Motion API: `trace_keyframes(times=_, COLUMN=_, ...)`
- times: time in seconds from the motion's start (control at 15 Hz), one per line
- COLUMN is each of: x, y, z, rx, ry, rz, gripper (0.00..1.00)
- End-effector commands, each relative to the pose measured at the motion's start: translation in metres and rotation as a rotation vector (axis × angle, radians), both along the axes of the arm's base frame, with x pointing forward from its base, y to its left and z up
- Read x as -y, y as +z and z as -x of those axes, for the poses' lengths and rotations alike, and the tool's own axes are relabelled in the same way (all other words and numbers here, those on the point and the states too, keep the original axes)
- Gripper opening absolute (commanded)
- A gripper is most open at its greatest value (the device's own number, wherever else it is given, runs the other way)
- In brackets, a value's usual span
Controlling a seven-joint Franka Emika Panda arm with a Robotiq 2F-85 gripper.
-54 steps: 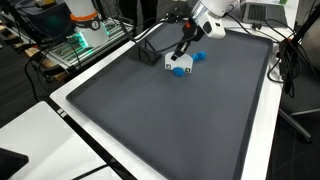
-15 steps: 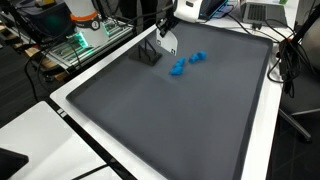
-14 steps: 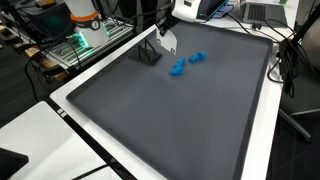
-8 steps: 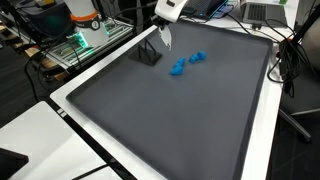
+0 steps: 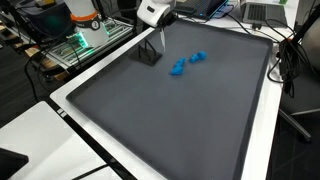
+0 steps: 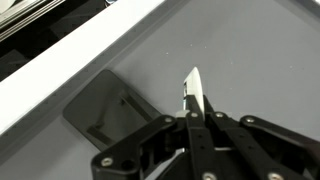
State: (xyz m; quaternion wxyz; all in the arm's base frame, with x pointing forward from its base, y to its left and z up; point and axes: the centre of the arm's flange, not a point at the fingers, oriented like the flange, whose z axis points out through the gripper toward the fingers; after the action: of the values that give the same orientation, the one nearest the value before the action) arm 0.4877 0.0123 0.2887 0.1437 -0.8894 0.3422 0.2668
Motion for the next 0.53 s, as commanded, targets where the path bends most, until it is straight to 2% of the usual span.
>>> trace_keyframes(times=0.0, x=0.002, y=0.001, z=0.031, rx=0.028, ry=-0.109, rz=0.006, gripper=0.01)
trace_keyframes(times=0.27, x=0.006, y=-0.004, z=0.044, rx=0.027, ry=-0.196, rz=-0.014, gripper=0.01)
trace_keyframes(times=0.47, x=0.01, y=-0.009, z=0.051, rx=0.024, ry=-0.239, rz=0.006, gripper=0.01)
